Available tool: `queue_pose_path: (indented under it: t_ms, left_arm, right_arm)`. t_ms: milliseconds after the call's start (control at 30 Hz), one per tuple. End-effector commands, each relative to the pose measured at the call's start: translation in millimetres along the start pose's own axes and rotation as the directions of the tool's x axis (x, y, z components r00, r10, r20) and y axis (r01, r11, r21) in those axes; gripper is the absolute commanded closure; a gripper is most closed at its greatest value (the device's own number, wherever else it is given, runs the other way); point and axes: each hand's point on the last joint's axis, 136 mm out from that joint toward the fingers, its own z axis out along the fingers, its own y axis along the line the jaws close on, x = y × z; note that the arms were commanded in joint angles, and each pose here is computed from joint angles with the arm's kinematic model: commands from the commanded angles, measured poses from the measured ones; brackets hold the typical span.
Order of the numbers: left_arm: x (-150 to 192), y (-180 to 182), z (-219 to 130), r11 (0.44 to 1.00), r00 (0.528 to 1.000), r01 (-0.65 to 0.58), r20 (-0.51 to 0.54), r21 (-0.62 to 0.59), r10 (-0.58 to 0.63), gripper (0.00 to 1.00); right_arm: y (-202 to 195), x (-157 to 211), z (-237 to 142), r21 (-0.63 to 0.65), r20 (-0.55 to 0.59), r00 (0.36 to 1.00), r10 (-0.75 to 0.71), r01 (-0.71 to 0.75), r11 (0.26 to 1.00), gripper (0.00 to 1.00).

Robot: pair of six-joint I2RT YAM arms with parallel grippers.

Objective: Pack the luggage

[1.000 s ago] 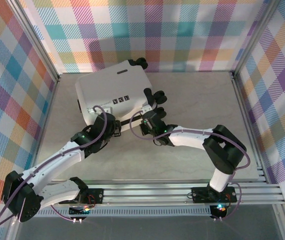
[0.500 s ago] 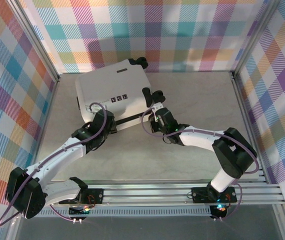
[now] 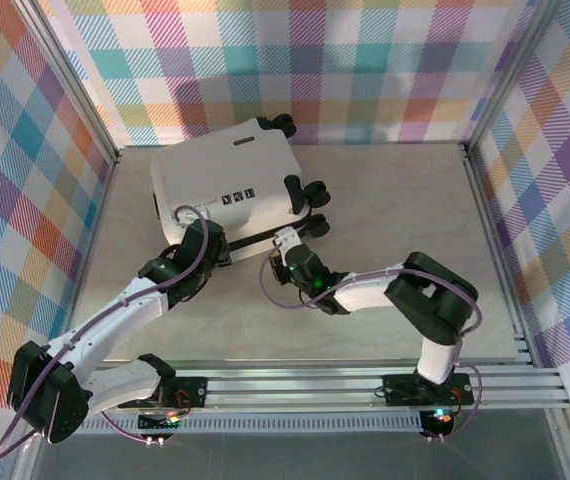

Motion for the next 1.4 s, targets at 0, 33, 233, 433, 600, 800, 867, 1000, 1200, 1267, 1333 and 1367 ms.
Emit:
queue_pose_path:
  t_ms: [0,33,233,433,600,800,867,1000,1200,1267,1333,1367]
  left_arm:
    - [-9,8,-6,1.0,0.999,0.022,0.042,-0.009,-0.022,0.71]
    - [-9,7,-6,1.0,0.999,0.023,0.041,-0.006,-0.023,0.71]
    - [-8,8,-8,1.0,0.999,0.023,0.04,-0.003,-0.023,0.71]
    - [-9,10,-12,1.0,0.999,0.021,0.046,-0.004,-0.02,0.71]
    - [-10,12,-17,1.0,0.999,0.018,0.05,-0.007,-0.018,0.71]
    - [-12,14,-20,1.0,0.998,0.018,0.056,-0.007,-0.017,0.71]
    - [-11,14,-21,1.0,0.998,0.018,0.055,-0.006,-0.018,0.71]
    - [-12,15,-21,1.0,0.998,0.018,0.058,-0.011,-0.018,0.71]
    - [-10,20,-19,0.999,0.998,0.014,0.058,-0.038,-0.011,0.71]
    - [-10,22,-19,0.999,0.998,0.012,0.059,-0.048,-0.009,0.71]
    - [-11,24,-20,0.998,0.998,0.011,0.064,-0.058,-0.007,0.71]
    - [-11,25,-20,0.998,0.998,0.006,0.064,-0.063,-0.002,0.71]
  right_arm:
    - [-4,-36,5,0.061,0.148,0.987,0.059,-0.069,0.996,0.75]
    - [-4,-36,6,0.067,0.154,0.986,0.059,-0.07,0.995,0.75]
    - [-7,-37,2,0.075,0.159,0.987,0.036,-0.049,0.996,0.68]
    - [1,-42,6,0.053,0.15,0.988,-0.02,0.012,0.999,0.65]
    - [-4,-45,5,0.079,0.156,0.988,-0.003,-0.01,0.997,0.66]
    - [-4,-47,3,0.078,0.157,0.987,-0.018,0.006,0.997,0.77]
    - [-5,-48,3,0.082,0.156,0.987,-0.023,0.01,0.997,0.85]
    - [-7,-47,3,0.087,0.153,0.988,-0.023,0.009,0.996,0.97]
    - [-20,-45,0,0.093,0.131,0.99,-0.042,0.03,0.995,1.0]
    - [-29,-43,-3,0.092,0.118,0.992,-0.038,0.028,0.995,1.0]
    - [-38,-42,-5,0.095,0.106,0.994,-0.039,0.029,0.995,1.0]
    - [-42,-41,-6,0.1,0.097,0.994,-0.04,0.03,0.995,1.0]
